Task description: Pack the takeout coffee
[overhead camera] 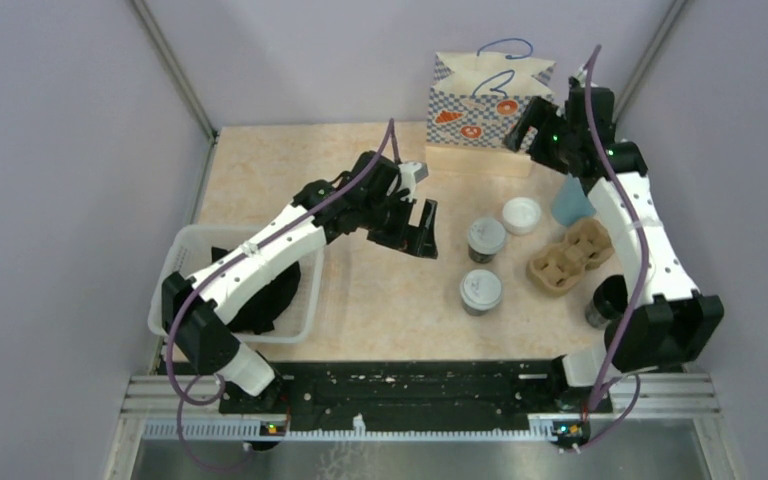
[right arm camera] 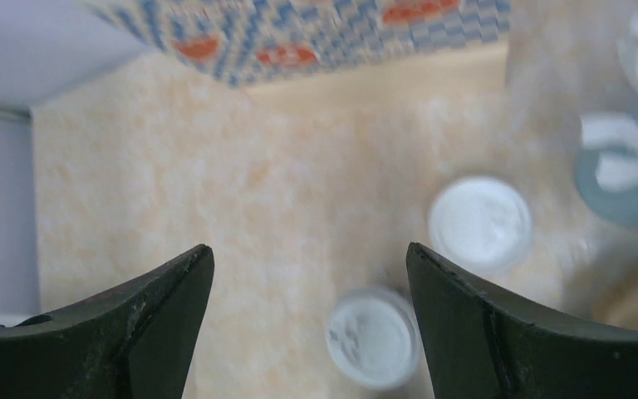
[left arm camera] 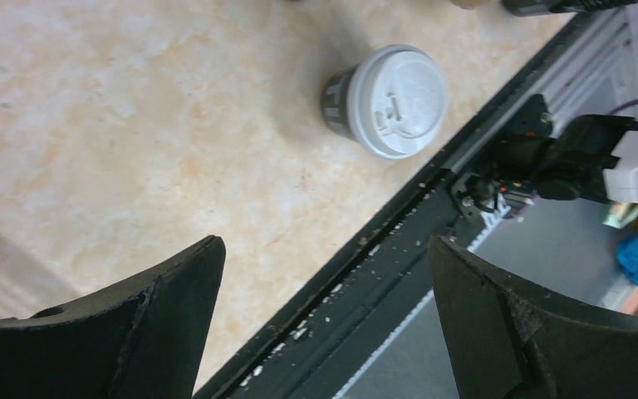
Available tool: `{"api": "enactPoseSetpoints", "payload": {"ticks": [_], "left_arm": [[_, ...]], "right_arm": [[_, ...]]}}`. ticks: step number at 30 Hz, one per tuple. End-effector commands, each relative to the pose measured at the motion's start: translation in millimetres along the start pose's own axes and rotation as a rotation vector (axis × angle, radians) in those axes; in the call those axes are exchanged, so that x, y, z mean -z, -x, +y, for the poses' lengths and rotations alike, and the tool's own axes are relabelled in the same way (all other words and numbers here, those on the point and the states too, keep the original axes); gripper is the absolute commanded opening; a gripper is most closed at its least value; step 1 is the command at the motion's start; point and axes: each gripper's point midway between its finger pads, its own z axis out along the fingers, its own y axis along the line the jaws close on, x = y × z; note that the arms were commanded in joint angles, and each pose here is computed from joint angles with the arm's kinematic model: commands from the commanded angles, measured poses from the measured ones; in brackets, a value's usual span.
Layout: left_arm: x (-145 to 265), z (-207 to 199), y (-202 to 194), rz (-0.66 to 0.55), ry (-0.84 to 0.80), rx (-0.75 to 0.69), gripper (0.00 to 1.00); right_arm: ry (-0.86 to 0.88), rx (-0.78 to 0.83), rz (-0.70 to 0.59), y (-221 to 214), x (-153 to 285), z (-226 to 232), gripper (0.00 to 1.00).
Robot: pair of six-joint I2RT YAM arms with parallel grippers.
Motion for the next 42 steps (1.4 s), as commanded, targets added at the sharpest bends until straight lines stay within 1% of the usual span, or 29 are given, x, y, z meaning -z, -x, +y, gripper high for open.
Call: {"api": "enactPoseSetpoints", "payload": {"ticks": [1, 4, 7, 9, 11, 14, 17, 21, 24, 26, 29, 31, 32, 35, 37, 39, 41, 42], "left_arm": [[22.3, 15.8, 17.9, -0.078, 0.098, -0.100, 0.98], [25.0, 23.8, 17.3, -0.073, 0.130, -0.114, 0.98], [28.9, 29.8, 17.9, -0.081, 0.155, -0.118, 0.98], [31.0, 32.9, 19.0, -0.087, 0.166, -0.120, 0.98], [31.3, 34.8, 18.7, -0.088, 0.168, -0.115, 0.98], [31.4, 35.6, 18.1, -0.088, 0.167, -0.112, 0.98], [30.3, 36.0, 17.9, -0.089, 0.165, -0.108, 0.98], [28.0, 32.6, 17.9, -0.084, 0.143, -0.096, 0.98], [29.3, 31.7, 19.0, -0.087, 0.143, -0.098, 0.98], [30.8, 31.9, 21.1, -0.094, 0.148, -0.100, 0.98], [31.1, 31.2, 24.7, -0.105, 0.147, -0.101, 0.98], [30.1, 30.5, 26.4, -0.109, 0.143, -0.101, 0.98], [28.9, 29.9, 26.9, -0.109, 0.137, -0.101, 0.98], [24.8, 27.0, 28.8, -0.105, 0.115, -0.098, 0.98], [22.5, 24.5, 30.1, -0.100, 0.101, -0.095, 0.98], [21.5, 21.8, 31.3, -0.099, 0.088, -0.094, 0.98], [20.5, 20.6, 30.7, -0.093, 0.077, -0.091, 0.98], [20.0, 20.3, 29.7, -0.089, 0.073, -0.091, 0.98]], "right_arm": [[0.166, -0.086, -0.315, 102.7, -21.9, 54.6, 0.85], [0.150, -0.141, -0.389, 129.0, -40.0, 56.9, 0.83], [0.163, -0.155, -0.429, 147.1, -53.0, 63.6, 0.80], [0.187, -0.137, -0.446, 154.7, -61.3, 69.0, 0.80], [0.202, -0.127, -0.442, 159.8, -69.0, 74.8, 0.79], [0.173, -0.117, -0.383, 151.9, -79.8, 71.4, 0.76], [0.140, -0.086, -0.347, 138.5, -76.2, 62.3, 0.75], [0.201, -0.013, -0.372, 142.7, -69.4, 73.3, 0.76], [0.142, -0.025, -0.323, 140.3, -65.2, 66.5, 0.75], [0.099, -0.029, -0.257, 124.4, -55.6, 57.7, 0.78], [0.027, 0.006, -0.183, 92.1, -24.7, 35.9, 0.82], [-0.033, 0.038, -0.135, 60.7, -2.9, 13.6, 0.86], [-0.051, 0.046, -0.134, 50.0, 18.6, 5.9, 0.87], [-0.141, 0.042, -0.039, -3.7, 42.0, -28.2, 0.87], [-0.246, 0.001, 0.029, -39.6, 47.8, -57.1, 0.84], [-0.335, -0.059, 0.125, -73.5, 46.9, -80.3, 0.82], [-0.414, -0.138, 0.229, -102.8, 41.2, -95.7, 0.82], [-0.437, -0.173, 0.274, -115.0, 37.2, -99.6, 0.80]]}}
